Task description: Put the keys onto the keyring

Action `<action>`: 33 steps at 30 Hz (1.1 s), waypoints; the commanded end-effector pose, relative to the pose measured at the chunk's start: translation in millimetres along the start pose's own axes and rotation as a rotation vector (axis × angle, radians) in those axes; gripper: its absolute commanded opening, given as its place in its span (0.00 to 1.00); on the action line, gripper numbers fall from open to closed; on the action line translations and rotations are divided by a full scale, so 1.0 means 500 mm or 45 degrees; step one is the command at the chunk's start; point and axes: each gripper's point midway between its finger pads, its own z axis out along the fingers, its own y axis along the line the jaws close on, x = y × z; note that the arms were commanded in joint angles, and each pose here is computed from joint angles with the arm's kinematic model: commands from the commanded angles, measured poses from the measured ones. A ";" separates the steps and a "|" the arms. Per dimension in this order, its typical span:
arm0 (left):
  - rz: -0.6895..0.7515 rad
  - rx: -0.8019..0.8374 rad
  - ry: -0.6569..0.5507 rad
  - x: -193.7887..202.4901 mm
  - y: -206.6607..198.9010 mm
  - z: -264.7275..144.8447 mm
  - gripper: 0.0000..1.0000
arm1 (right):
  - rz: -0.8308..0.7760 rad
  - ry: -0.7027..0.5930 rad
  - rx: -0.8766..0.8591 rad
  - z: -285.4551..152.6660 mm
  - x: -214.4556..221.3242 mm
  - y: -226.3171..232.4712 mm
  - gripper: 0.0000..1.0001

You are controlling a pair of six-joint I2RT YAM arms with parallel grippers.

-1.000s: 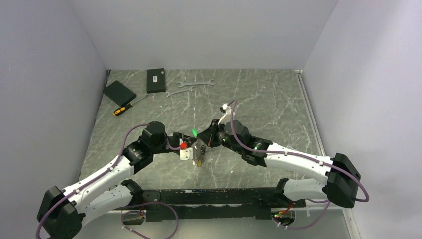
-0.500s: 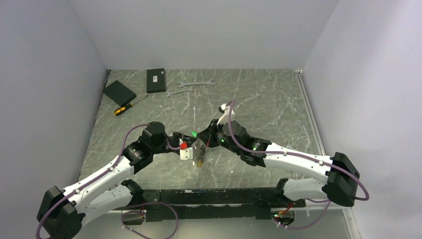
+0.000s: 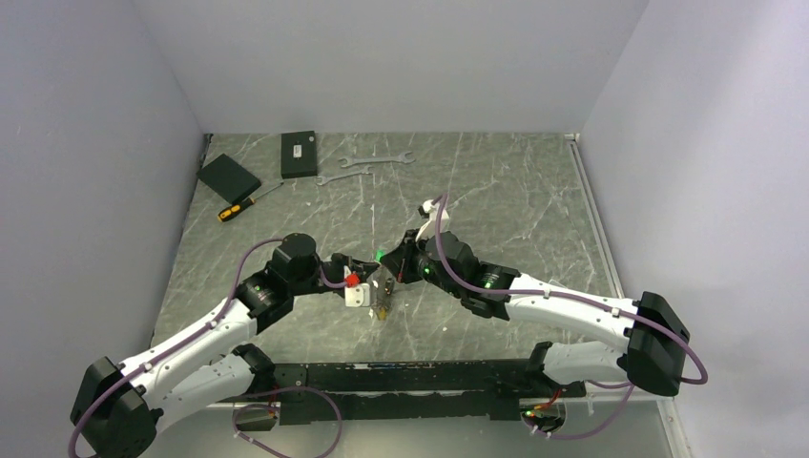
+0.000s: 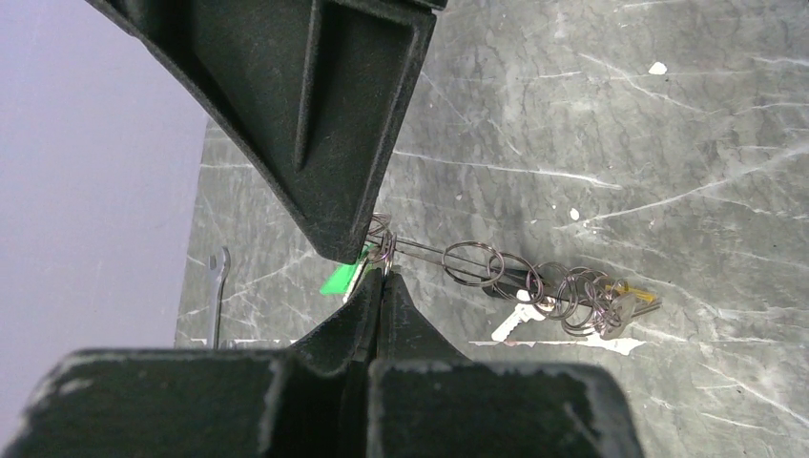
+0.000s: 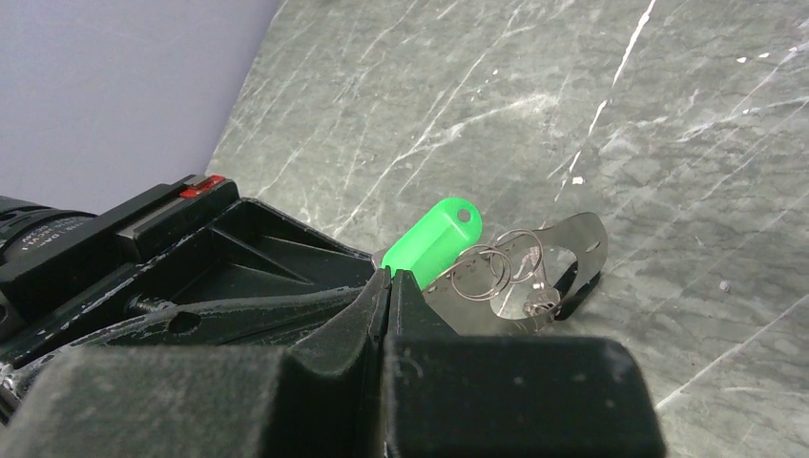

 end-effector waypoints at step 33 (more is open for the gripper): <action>-0.011 -0.202 -0.239 -0.101 0.081 -0.041 0.00 | -0.249 -0.217 -0.066 -0.038 -0.077 0.012 0.23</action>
